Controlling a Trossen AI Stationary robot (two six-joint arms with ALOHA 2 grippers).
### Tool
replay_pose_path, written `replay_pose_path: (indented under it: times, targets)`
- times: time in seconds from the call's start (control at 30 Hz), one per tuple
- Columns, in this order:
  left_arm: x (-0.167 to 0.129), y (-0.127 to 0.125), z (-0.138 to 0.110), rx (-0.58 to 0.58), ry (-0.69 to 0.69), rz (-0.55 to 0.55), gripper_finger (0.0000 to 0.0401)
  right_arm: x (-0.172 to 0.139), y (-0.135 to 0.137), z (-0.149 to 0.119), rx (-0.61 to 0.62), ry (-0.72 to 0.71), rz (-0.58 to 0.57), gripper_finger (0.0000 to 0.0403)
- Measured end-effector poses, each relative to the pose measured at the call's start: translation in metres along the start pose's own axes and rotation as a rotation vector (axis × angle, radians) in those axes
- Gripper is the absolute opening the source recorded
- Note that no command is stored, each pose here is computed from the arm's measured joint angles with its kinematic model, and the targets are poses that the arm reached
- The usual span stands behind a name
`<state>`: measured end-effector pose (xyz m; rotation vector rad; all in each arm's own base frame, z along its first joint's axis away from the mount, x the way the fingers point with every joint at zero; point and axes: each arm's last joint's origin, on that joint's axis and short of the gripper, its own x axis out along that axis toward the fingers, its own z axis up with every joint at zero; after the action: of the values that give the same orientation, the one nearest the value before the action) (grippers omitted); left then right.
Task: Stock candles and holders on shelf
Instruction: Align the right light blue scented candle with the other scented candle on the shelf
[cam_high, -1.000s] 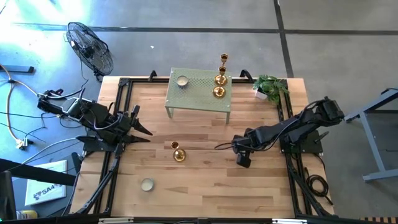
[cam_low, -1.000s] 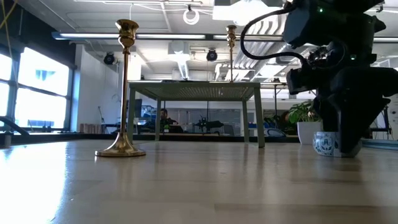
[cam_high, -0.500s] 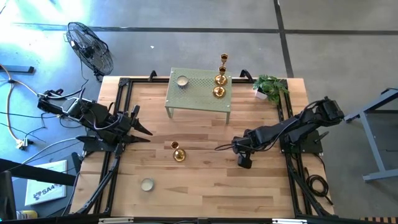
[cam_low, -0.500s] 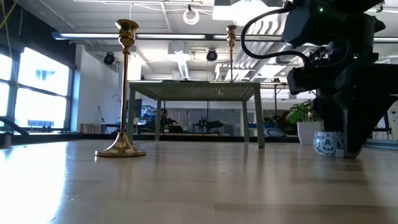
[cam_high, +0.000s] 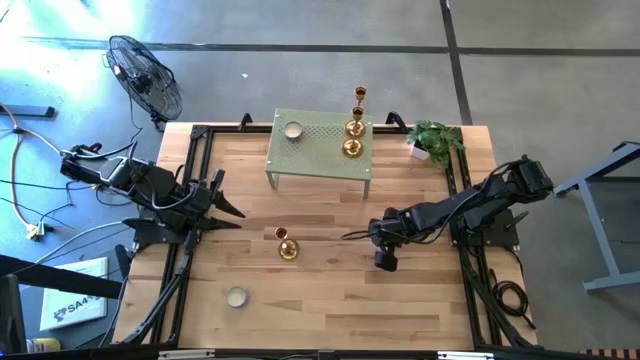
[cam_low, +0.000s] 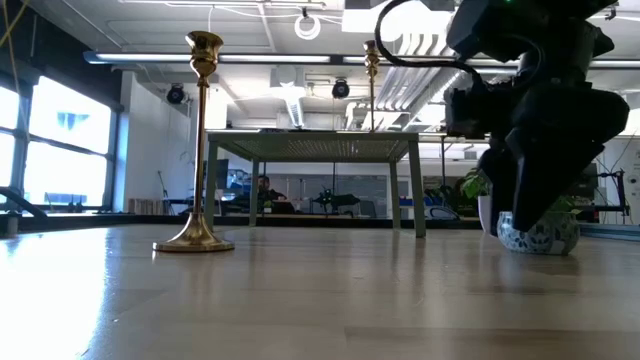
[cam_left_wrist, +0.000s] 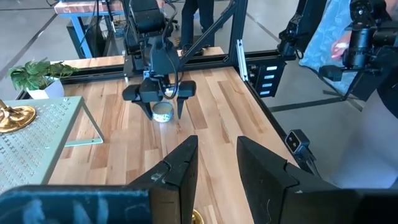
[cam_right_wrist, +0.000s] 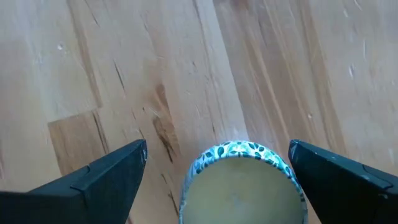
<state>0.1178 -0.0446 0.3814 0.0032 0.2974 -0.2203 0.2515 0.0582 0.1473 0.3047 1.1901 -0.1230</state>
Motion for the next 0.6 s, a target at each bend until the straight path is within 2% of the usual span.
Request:
replay_pose_path:
  times: [0.1,0.27,0.6]
  targets:
    - [0.0000,0.0001,-0.0016,0.004,0.017,0.002,0.0108,0.0000,-0.0004,-0.0003,0.022,0.000,-0.009,0.0385]
    - [0.0001,0.0002,-0.0021,0.005,0.022,0.002,0.0108,-0.0002,-0.0043,-0.0033,0.029,0.007,-0.088,0.0385]
    - [-0.0001,0.0003,-0.0037,0.008,0.038,0.003,0.0108,-0.0004,-0.0060,-0.0075,0.013,0.057,-0.095,0.0385]
